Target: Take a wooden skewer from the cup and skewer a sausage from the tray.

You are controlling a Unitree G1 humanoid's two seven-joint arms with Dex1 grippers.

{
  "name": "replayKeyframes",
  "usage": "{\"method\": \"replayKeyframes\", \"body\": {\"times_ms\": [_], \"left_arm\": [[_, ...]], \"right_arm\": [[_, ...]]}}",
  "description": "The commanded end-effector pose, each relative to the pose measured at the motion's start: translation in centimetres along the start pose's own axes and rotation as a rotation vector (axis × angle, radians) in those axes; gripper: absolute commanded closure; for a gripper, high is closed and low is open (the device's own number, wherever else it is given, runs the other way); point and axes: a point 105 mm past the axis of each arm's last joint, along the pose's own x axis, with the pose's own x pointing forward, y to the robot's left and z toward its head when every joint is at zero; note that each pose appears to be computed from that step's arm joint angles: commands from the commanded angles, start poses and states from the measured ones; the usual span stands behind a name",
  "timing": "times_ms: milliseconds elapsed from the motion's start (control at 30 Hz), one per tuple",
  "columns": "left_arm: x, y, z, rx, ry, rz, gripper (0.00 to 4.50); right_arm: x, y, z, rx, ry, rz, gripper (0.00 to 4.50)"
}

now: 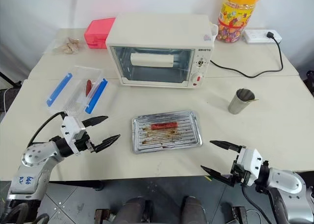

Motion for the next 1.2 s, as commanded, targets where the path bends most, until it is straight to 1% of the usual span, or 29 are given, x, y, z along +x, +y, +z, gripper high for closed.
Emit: {"method": "replayKeyframes", "body": {"times_ms": [33, 100, 133, 233, 300, 367, 433, 500, 567, 633, 667, 700, 800, 933, 1067, 1200], "left_arm": [[0.0, -0.1, 1.4, 0.003, -0.047, -0.034, 0.06], [0.0, -0.9, 2.6, -0.031, -0.097, -0.123, 0.06], [0.1, -1.7, 3.3, -0.037, -0.114, -0.209, 0.06], [0.4, -3.1, 4.5, 0.013, -0.119, -0.347, 0.06], [0.8, -3.5, 5.5, -0.025, -0.153, -0.387, 0.06], [0.9, -3.9, 5.8, -0.047, -0.162, -0.426, 0.06], [1.4, -4.3, 6.2, -0.07, -0.184, -0.455, 0.06], [1.8, -4.5, 6.5, -0.116, -0.208, -0.472, 0.06], [2.2, -4.4, 6.8, -0.125, -0.222, -0.465, 0.06], [2.7, -4.3, 6.9, -0.093, -0.234, -0.449, 0.06], [2.9, -4.4, 6.9, -0.101, -0.239, -0.453, 0.06], [3.0, -4.5, 6.8, -0.089, -0.236, -0.457, 0.06], [3.2, -4.6, 6.5, -0.097, -0.228, -0.464, 0.06], [3.5, -4.5, 6.7, -0.097, -0.246, -0.452, 0.06], [3.9, -4.7, 6.5, -0.105, -0.257, -0.446, 0.06], [4.1, -5.1, 6.3, -0.117, -0.259, -0.433, 0.06]], "right_arm": [[-0.4, -1.4, 2.0, -0.049, -0.038, -0.077, 0.0], [-1.2, -2.3, 2.5, -0.052, -0.035, -0.145, 0.0], [-2.1, -2.8, 2.8, -0.041, -0.025, -0.19, 0.0], [-5.0, -4.0, 3.2, -0.039, 0.016, -0.319, 0.0], [-7.6, -4.8, 3.2, -0.048, 0.063, -0.432, 0.0], [-9.3, -5.2, 3.1, -0.053, 0.098, -0.497, 0.0], [-11.4, -5.8, 2.7, -0.054, 0.134, -0.597, 0.0], [-12.6, -6.0, 2.3, -0.057, 0.164, -0.654, 0.0], [-12.9, -6.2, 2.2, -0.054, 0.179, -0.668, 0.0], [-13.0, -7.0, 2.5, -0.012, 0.145, -0.712, 0.0], [-12.6, -7.3, 2.7, -0.011, 0.161, -0.681, 0.0], [-12.0, -7.6, 3.1, -0.016, 0.193, -0.621, 0.0], [-10.9, -9.7, 4.5, -0.005, 0.291, -0.562, 0.0], [-10.1, -12.1, 5.8, 0.034, 0.523, -0.53, 0.0], [-8.9, -13.1, 7.1, 0.048, 0.639, -0.465, 0.0], [-7.8, -14.1, 7.3, 0.033, 0.72, -0.459, 0.0]]}}
